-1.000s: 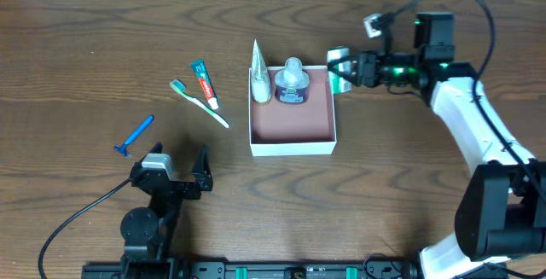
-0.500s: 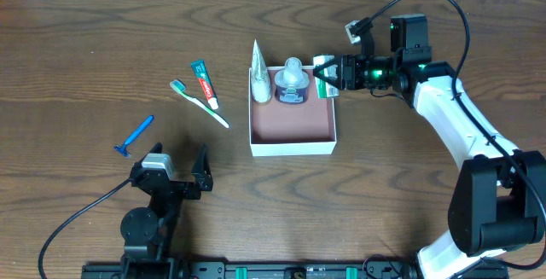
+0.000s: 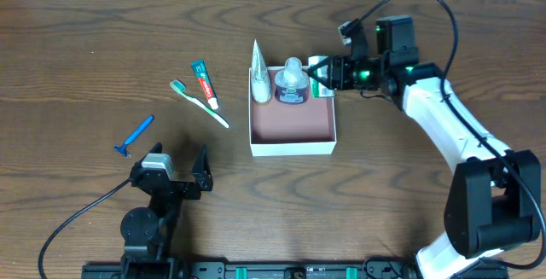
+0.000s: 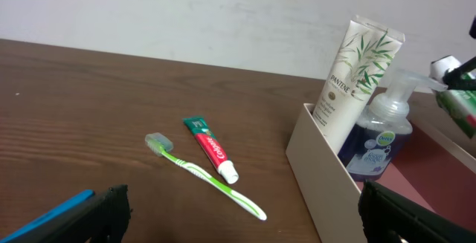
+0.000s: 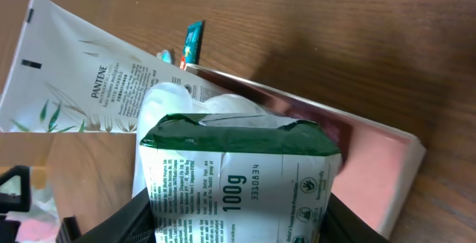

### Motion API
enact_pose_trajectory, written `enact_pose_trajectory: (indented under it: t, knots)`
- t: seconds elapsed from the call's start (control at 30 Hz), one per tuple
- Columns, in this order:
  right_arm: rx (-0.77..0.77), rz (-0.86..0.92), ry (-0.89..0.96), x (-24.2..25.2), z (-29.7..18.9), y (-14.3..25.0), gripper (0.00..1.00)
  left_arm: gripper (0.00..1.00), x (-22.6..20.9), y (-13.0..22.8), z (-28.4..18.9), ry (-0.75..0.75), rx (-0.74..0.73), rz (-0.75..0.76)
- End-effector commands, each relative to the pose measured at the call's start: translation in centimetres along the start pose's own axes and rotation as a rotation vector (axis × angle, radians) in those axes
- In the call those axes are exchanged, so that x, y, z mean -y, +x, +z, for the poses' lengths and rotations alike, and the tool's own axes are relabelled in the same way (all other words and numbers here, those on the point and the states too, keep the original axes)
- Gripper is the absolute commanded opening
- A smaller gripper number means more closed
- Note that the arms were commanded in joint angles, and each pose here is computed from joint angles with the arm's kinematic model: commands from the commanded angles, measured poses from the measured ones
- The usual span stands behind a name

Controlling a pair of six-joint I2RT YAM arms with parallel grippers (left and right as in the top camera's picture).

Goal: Pack container
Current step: 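Lift the Dettol bar and carry it over the box's right side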

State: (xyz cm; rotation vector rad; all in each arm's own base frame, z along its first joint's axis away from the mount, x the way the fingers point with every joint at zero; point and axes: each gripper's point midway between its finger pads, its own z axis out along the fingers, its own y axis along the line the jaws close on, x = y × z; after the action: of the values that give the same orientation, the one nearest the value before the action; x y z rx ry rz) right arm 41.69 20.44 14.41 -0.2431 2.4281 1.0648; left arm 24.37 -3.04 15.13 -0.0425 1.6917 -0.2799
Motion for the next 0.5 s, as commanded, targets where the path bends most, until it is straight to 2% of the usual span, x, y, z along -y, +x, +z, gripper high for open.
enact_pose_trajectory:
  t: [0.0, 0.17, 0.27, 0.47]
  knots:
    - [0.007, 0.027, 0.045, 0.37, 0.54, -0.04, 0.34, 0.98, -0.29, 1.65, 0.10, -0.005, -0.051, -0.005]
    - [0.012, 0.041, 0.055, 0.54, 0.53, -0.12, 0.34, 0.98, -0.29, 1.65, 0.10, -0.005, -0.051, -0.006]
    - [0.014, 0.040, 0.062, 0.66, 0.53, -0.16, 0.40, 0.98, -0.29, 1.65, 0.10, -0.005, -0.051, -0.006]
    - [0.021, 0.035, 0.059, 0.60, 0.53, -0.34, 0.63, 0.98, -0.29, 1.65, 0.10, -0.005, -0.051, -0.006]
